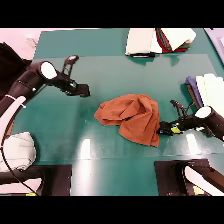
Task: Fold the shirts.
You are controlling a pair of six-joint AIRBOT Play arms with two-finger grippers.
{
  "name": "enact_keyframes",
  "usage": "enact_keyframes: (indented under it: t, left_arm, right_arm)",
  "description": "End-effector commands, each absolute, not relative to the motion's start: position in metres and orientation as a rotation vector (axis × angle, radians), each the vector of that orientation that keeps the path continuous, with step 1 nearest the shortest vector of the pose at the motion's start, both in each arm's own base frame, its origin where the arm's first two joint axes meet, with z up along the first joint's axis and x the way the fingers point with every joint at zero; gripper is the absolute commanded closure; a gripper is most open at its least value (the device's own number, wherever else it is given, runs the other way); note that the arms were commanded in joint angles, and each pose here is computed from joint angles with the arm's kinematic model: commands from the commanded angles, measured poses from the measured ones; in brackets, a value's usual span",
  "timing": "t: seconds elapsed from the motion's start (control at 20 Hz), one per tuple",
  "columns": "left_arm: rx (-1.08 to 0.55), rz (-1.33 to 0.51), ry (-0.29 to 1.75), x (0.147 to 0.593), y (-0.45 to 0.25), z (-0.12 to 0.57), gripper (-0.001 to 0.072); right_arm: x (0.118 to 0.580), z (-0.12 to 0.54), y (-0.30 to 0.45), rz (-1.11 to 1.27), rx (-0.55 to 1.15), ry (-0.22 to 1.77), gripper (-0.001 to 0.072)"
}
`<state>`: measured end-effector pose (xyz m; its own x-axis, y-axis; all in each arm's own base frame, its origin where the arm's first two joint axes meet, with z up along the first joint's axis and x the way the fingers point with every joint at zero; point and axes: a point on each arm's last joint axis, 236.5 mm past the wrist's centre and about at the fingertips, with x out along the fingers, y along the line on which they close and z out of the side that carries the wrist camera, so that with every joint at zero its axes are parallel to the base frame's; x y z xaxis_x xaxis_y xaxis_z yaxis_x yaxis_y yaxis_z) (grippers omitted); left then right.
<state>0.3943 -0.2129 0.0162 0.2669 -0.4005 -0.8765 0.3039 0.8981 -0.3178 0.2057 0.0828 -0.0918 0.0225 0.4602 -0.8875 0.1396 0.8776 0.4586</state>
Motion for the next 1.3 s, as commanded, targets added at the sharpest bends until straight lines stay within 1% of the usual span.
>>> enact_keyframes:
  t: [0.0, 0.1, 0.2, 0.3, 0.4, 0.45, 0.5, 0.55, 0.6, 0.65, 0.75, 0.8, 0.9, 1.0, 1.1, 1.15, 1.25]
  left_arm:
    - [-0.085, -0.544, 1.263, 0.374, -0.242, -0.012, 0.015]
    - [-0.091, -0.588, 1.282, 0.367, -0.269, -0.032, 0.015]
    - [-0.098, -0.589, 1.241, 0.377, -0.284, -0.044, 0.015]
    - [-0.161, -0.58, 1.213, 0.388, -0.292, -0.046, 0.015]
    - [-0.192, -0.601, 1.249, 0.38, -0.3, -0.051, 0.0151]
    - [-0.18, -0.623, 1.263, 0.374, -0.305, -0.055, 0.0151]
    - [-0.169, -0.641, 1.266, 0.371, -0.308, -0.056, 0.0222]
    - [-0.159, -0.657, 1.263, 0.368, -0.312, -0.055, 0.0348]
    - [-0.161, -0.663, 1.266, 0.366, -0.314, -0.054, 0.0407]
    - [-0.16, -0.664, 1.268, 0.366, -0.314, -0.054, 0.0425]
    - [-0.134, -0.667, 1.254, 0.369, -0.312, -0.05, 0.0684]
    - [-0.104, -0.67, 1.233, 0.374, -0.31, -0.043, 0.0682]
    - [-0.05, -0.663, 1.139, 0.396, -0.301, -0.008, 0.0683]
    - [-0.018, -0.637, 0.977, 0.426, -0.28, 0.061, 0.0682]
    - [-0.018, -0.591, 0.766, 0.447, -0.247, 0.156, 0.0682]
    - [-0.021, -0.563, 0.648, 0.449, -0.228, 0.211, 0.0682]
    - [-0.017, -0.507, 0.432, 0.433, -0.189, 0.309, 0.0682]
  right_arm:
    - [0.218, -0.083, 0.081, 0.261, 0.445, 1.459, 0.0693]
    - [0.22, -0.073, 0.082, 0.268, 0.437, 1.421, 0.0693]
    - [0.219, -0.068, 0.083, 0.273, 0.436, 1.41, 0.0693]
    - [0.216, -0.065, 0.084, 0.28, 0.433, 1.411, 0.0693]
    - [0.217, -0.062, 0.084, 0.282, 0.431, 1.398, 0.0693]
    - [0.217, -0.061, 0.084, 0.283, 0.431, 1.394, 0.0693]
    - [0.217, -0.061, 0.085, 0.284, 0.433, 1.394, 0.0693]
    - [0.217, -0.061, 0.085, 0.285, 0.435, 1.396, 0.0693]
    - [0.217, -0.06, 0.085, 0.285, 0.436, 1.395, 0.0693]
    - [0.217, -0.06, 0.085, 0.286, 0.436, 1.393, 0.0693]
    - [0.227, -0.048, 0.083, 0.292, 0.419, 1.364, 0.0693]
    - [0.238, -0.038, 0.081, 0.294, 0.403, 1.332, 0.0693]
    - [0.266, -0.003, 0.078, 0.302, 0.37, 1.233, 0.0693]
    - [0.293, 0.043, 0.068, 0.299, 0.292, 1.127, 0.0693]
    - [0.316, 0.103, 0.056, 0.29, 0.199, 1.005, 0.0693]
    - [0.324, 0.135, 0.051, 0.28, 0.157, 0.94, 0.0694]
    - [0.333, 0.205, 0.043, 0.264, 0.083, 0.798, 0.0694]
